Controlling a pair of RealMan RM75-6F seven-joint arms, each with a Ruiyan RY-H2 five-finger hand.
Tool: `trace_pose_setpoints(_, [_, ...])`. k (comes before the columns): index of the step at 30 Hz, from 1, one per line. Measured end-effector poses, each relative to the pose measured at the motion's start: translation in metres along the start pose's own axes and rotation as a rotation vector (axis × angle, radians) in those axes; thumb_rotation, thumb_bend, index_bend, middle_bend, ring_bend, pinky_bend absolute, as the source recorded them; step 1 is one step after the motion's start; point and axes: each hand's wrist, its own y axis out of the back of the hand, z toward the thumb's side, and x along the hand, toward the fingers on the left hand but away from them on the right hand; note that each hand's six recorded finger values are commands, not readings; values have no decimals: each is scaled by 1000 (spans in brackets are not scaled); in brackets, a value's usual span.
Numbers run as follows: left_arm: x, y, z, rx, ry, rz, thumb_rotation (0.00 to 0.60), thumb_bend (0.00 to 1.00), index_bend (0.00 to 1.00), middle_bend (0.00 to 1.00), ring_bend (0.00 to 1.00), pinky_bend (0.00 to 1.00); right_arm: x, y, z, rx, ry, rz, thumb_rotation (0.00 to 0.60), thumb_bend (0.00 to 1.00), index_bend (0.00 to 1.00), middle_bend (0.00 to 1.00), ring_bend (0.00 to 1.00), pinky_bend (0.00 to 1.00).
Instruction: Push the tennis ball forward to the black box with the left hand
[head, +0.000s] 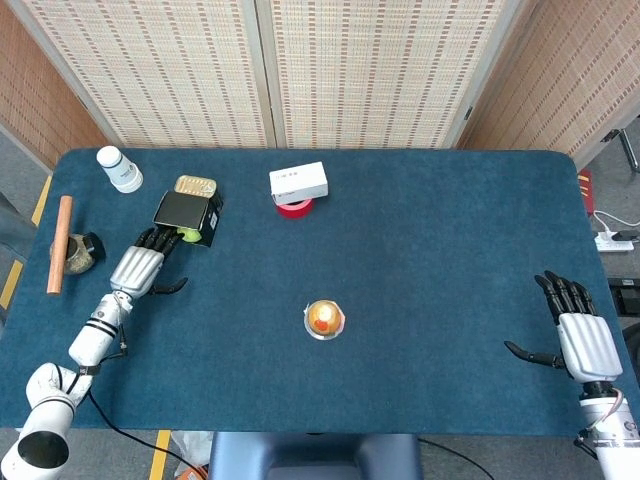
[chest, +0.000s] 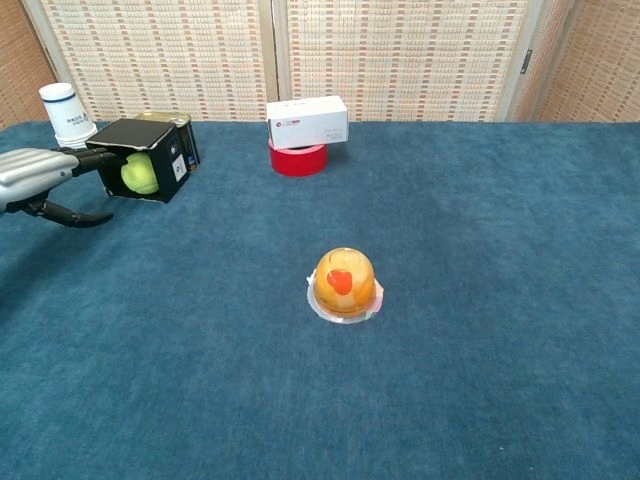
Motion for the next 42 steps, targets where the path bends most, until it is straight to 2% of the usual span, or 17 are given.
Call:
trace_pose_setpoints(6, [-22, 1, -21, -17, 43, 40, 133, 262, 21, 0, 0, 0, 0, 2, -1, -12, 0, 2, 507, 0, 30, 0, 0, 0])
trace_pose_setpoints(11, [-68, -1, -46, -49, 107, 123, 147, 312, 92, 0, 0, 0, 2, 5, -1, -29, 15, 1, 506, 0, 30, 0, 0, 0])
trace_pose_setpoints(12, [-79, -3, -51, -56, 125, 136, 160, 321, 104, 0, 0, 0, 2, 5, 0, -32, 20, 2, 506, 0, 30, 0, 0, 0])
trace_pose_setpoints(14, [-105, -10, -59, -73, 166, 152, 263, 342, 126, 0, 0, 0, 4, 6, 1, -38, 31, 4, 506, 0, 30, 0, 0, 0])
trace_pose_setpoints(16, [-125, -18, -63, -96, 199, 154, 328, 349, 126, 0, 0, 0, 6, 7, 1, -43, 40, 3, 507, 0, 30, 0, 0, 0])
trace_pose_setpoints(19, [-145, -22, -60, -138, 220, 168, 359, 349, 96, 0, 0, 0, 9, 9, 1, -51, 49, -1, 508, 0, 30, 0, 0, 0])
trace_pose_setpoints(25, [-192, -13, -45, -240, 272, 227, 358, 349, 95, 0, 0, 0, 13, 10, 0, -51, 55, -4, 508, 0, 29, 0, 0, 0])
trace_pose_setpoints(33, [-255, 12, -62, -228, 421, 282, 363, 348, 95, 0, 0, 0, 11, 3, 0, -32, 46, 19, 507, 0, 30, 0, 0, 0])
trace_pose_setpoints(42, [-256, -1, -60, -246, 442, 257, 365, 349, 95, 0, 0, 0, 8, 3, -2, -31, 30, 18, 507, 0, 30, 0, 0, 0])
